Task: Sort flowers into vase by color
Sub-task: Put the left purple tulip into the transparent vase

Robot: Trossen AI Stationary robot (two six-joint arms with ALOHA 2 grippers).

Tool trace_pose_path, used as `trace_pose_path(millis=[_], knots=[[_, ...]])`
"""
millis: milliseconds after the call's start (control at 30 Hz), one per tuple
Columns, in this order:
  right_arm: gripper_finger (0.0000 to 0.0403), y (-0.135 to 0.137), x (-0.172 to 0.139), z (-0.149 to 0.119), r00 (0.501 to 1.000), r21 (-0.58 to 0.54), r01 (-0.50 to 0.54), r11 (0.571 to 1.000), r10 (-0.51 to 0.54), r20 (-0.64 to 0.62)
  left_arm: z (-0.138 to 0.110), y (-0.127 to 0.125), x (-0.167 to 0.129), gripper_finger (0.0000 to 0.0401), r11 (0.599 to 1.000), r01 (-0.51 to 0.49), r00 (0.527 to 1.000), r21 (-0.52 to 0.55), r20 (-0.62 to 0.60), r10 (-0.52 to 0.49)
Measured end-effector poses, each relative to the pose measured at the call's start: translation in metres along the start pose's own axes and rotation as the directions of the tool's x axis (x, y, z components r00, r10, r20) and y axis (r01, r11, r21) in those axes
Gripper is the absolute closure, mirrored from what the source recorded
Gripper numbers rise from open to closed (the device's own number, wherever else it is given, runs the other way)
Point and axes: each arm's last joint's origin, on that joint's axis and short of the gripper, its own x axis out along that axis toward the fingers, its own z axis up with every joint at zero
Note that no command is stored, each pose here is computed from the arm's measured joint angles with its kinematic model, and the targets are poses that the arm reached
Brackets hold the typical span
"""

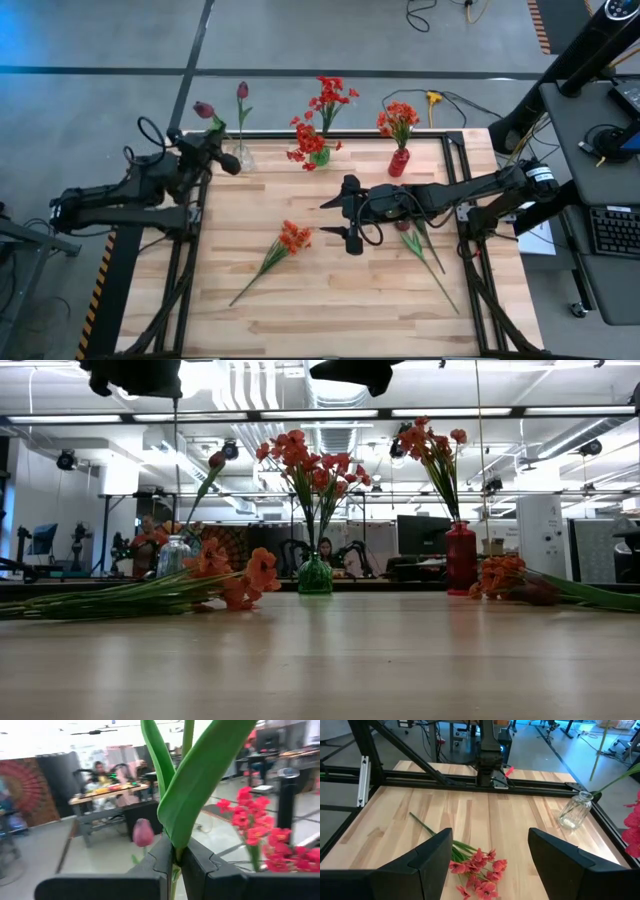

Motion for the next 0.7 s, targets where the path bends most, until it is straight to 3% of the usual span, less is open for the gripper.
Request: trace_pose_path(millis=[467, 600, 700], knots=[[0.0148, -0.003, 0.0, 0.0, 1.0, 0.004, 0.007, 1.0, -0.007, -0.002, 0.006, 0.016, 0.018, 0.0392, 0.999, 0.034, 0.998, 0.01, -0.06, -0.034], [0.0147, -0.004, 0.001, -0.001, 1.0, 0.006, 0.012, 1.0, -0.012, -0.004, 0.009, 0.018, 0.023, 0.0392, 0.996, 0.095, 0.994, 0.002, -0.059, -0.094], [0.0149, -0.004, 0.001, -0.001, 1.0, 0.006, 0.012, 1.0, -0.012, -0.004, 0.007, 0.022, 0.027, 0.0392, 0.997, 0.076, 0.992, 0.012, -0.104, -0.074]])
